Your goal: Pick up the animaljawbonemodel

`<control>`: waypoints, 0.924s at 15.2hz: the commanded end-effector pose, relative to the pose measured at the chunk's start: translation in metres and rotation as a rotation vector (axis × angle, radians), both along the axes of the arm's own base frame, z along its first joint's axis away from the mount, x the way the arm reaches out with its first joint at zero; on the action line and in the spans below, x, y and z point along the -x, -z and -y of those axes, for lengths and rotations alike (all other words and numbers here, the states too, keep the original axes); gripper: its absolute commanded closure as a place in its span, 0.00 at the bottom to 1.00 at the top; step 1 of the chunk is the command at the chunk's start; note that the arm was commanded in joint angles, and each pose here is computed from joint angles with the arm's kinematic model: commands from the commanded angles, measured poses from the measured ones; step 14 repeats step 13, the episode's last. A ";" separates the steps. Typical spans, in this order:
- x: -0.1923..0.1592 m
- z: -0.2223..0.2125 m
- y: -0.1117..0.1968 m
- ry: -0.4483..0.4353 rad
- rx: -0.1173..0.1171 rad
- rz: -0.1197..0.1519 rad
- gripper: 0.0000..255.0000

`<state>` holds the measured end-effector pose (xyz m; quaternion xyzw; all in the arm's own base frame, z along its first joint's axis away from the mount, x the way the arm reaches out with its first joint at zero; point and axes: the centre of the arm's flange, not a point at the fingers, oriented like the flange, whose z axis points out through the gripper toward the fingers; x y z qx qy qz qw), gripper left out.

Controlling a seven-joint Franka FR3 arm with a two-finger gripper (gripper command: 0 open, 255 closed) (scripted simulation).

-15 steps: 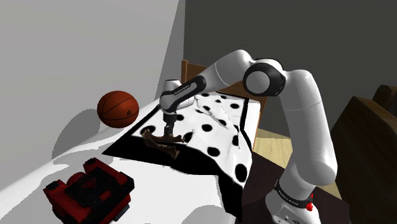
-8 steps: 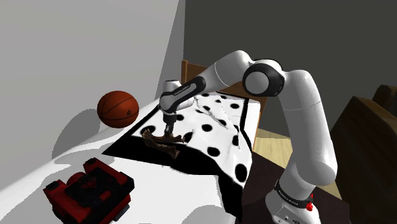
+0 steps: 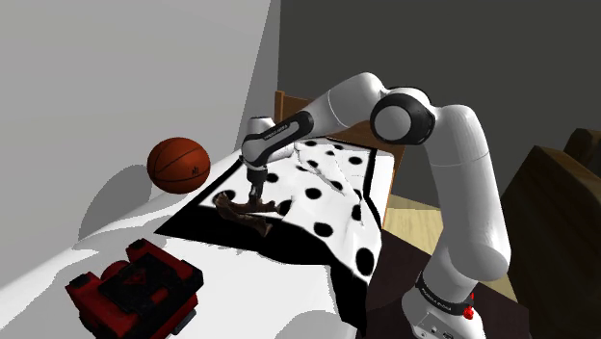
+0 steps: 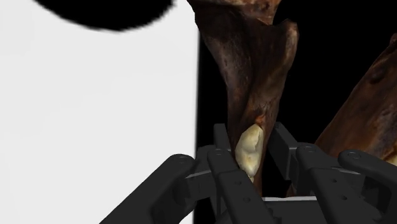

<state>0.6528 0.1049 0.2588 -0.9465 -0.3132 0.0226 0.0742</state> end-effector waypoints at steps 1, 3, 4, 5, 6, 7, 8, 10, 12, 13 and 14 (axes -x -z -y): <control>0.000 0.000 -0.010 0.000 0.000 0.001 1.00; 0.000 0.000 -0.021 0.000 0.000 0.001 1.00; 0.000 0.000 -0.026 0.000 0.000 0.001 1.00; 0.000 0.000 -0.031 0.000 0.000 0.001 1.00; 0.000 0.000 -0.036 0.000 0.000 0.001 1.00; 0.000 0.000 -0.042 0.000 0.000 0.001 1.00; 0.000 0.000 -0.047 0.000 0.000 0.001 1.00; 0.000 0.000 -0.058 0.000 0.000 0.001 1.00; 0.000 0.000 -0.064 0.000 0.000 0.001 1.00; 0.000 0.000 -0.064 0.000 0.000 0.001 1.00; 0.000 0.000 -0.064 0.000 0.000 0.001 1.00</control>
